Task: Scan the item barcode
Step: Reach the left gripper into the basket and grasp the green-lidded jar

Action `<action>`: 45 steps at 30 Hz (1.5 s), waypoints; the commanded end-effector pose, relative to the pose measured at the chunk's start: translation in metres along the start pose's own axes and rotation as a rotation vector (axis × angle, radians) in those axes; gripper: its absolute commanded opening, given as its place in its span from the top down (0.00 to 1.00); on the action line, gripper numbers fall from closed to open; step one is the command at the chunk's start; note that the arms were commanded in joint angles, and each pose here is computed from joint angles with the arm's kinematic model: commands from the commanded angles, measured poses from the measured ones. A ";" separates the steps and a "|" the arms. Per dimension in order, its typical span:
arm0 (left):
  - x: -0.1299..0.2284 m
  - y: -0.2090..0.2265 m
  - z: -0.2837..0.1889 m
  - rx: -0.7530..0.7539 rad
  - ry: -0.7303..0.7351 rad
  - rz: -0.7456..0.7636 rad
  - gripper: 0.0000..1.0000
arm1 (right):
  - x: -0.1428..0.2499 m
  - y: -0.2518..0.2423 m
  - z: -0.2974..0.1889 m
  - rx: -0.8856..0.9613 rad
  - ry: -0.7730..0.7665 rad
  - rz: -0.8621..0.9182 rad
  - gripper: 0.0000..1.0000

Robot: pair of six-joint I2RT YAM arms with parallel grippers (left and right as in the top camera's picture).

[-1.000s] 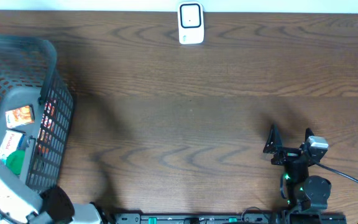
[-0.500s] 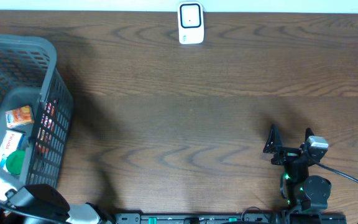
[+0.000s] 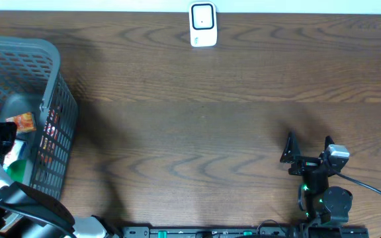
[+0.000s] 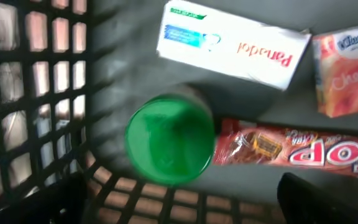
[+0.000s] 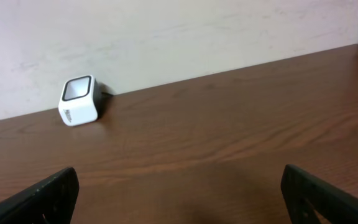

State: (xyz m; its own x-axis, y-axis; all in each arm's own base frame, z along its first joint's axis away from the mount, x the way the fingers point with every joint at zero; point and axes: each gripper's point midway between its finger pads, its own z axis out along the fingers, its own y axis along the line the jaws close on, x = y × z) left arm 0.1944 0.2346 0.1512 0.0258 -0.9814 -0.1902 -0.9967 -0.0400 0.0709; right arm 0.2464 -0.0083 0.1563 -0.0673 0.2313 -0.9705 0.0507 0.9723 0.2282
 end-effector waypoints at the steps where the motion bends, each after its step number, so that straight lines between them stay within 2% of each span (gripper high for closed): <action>1: 0.002 0.006 0.007 -0.005 -0.018 0.053 0.02 | 0.001 -0.003 0.000 0.015 0.000 0.008 0.01; 8: 0.014 0.007 0.032 -0.008 0.013 0.059 0.02 | 0.001 -0.003 0.000 0.015 0.000 0.008 0.01; 22: 0.013 0.018 0.044 0.029 0.091 0.012 0.02 | 0.001 -0.003 0.000 0.014 0.001 0.008 0.01; 29: 0.029 0.014 0.081 0.081 0.124 0.028 0.02 | 0.001 -0.003 0.000 0.015 0.000 0.008 0.01; 34: 0.036 0.016 0.101 0.085 0.117 0.027 0.02 | 0.001 -0.003 0.000 0.015 0.000 0.008 0.01; 45: 0.033 0.013 0.108 0.103 0.094 0.024 0.02 | 0.001 -0.003 0.000 0.014 0.001 0.008 0.01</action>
State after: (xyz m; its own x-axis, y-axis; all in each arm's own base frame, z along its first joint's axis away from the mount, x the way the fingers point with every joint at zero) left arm 0.1781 0.2238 0.0422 0.0130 -0.9951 -0.0984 -0.9994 -0.0096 -0.0344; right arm 0.2464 -0.0083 0.1563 -0.0673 0.2309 -0.9706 0.0507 0.9724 0.2278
